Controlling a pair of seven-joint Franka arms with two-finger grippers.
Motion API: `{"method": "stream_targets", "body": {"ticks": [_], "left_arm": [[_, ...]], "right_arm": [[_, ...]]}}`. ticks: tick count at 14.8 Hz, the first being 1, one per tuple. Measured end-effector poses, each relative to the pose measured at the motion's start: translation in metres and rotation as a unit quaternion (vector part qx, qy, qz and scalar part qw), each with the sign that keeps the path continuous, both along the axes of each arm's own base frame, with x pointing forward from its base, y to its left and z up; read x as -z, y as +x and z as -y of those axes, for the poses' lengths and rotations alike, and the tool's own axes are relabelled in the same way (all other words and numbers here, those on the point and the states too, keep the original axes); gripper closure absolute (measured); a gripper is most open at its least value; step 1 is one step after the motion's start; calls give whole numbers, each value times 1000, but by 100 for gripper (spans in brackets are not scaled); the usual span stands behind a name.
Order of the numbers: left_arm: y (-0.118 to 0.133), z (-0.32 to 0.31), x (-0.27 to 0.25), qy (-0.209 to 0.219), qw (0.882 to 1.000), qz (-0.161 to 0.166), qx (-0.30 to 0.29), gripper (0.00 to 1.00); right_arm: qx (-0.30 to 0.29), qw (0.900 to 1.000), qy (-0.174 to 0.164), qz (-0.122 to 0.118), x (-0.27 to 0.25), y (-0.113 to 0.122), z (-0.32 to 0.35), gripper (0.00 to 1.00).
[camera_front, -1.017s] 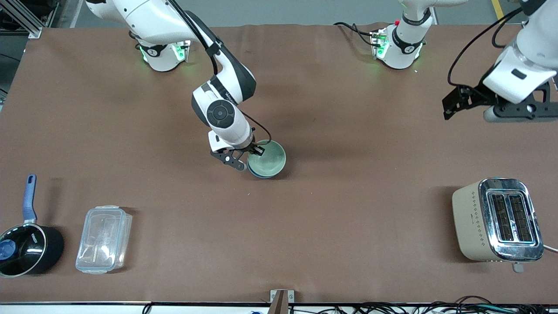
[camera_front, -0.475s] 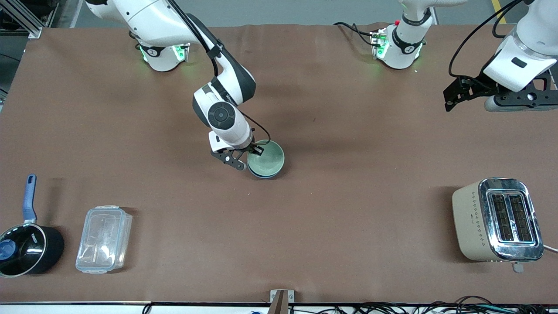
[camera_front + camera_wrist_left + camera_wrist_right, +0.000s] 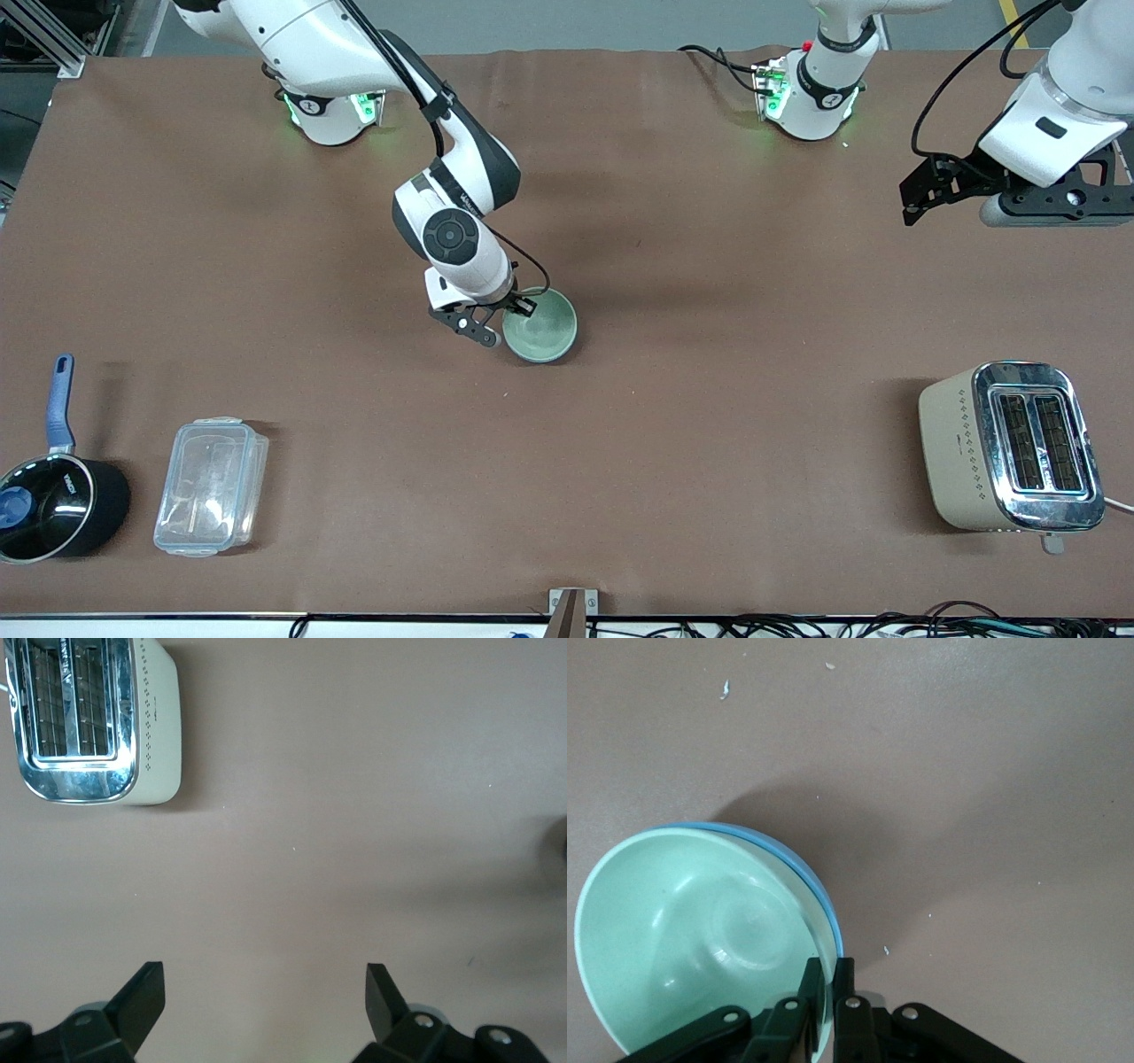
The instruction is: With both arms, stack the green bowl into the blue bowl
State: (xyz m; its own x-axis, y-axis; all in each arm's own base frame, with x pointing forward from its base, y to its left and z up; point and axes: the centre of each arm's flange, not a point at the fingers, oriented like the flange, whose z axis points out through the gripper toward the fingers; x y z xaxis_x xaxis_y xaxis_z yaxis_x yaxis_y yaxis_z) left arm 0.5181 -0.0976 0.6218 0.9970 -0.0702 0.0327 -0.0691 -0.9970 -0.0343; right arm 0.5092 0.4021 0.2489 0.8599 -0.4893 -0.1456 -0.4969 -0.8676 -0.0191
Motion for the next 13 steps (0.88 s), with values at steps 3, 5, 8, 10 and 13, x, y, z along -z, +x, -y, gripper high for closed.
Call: {"method": "stream_targets", "body": {"ticks": [3, 5, 8, 10, 13], "left_arm": [[0, -3, 0, 0, 1000, -1, 6, 0], [0, -3, 2, 0, 1000, -5, 12, 0], [3, -4, 2, -1, 1000, -5, 14, 0], [6, -4, 2, -1, 1000, -5, 14, 0], [10, -4, 1, -3, 1000, -4, 13, 0]], "right_arm": [[-2, 1000, -3, 15, -15, 10, 5, 57], [-31, 998, -46, 33, -64, 33, 31, 38], [-68, 993, -84, 43, -178, 70, 115, 7], [-82, 992, -83, 55, -239, 82, 181, 0], [-105, 988, -85, 72, -300, 82, 267, 0]]}}
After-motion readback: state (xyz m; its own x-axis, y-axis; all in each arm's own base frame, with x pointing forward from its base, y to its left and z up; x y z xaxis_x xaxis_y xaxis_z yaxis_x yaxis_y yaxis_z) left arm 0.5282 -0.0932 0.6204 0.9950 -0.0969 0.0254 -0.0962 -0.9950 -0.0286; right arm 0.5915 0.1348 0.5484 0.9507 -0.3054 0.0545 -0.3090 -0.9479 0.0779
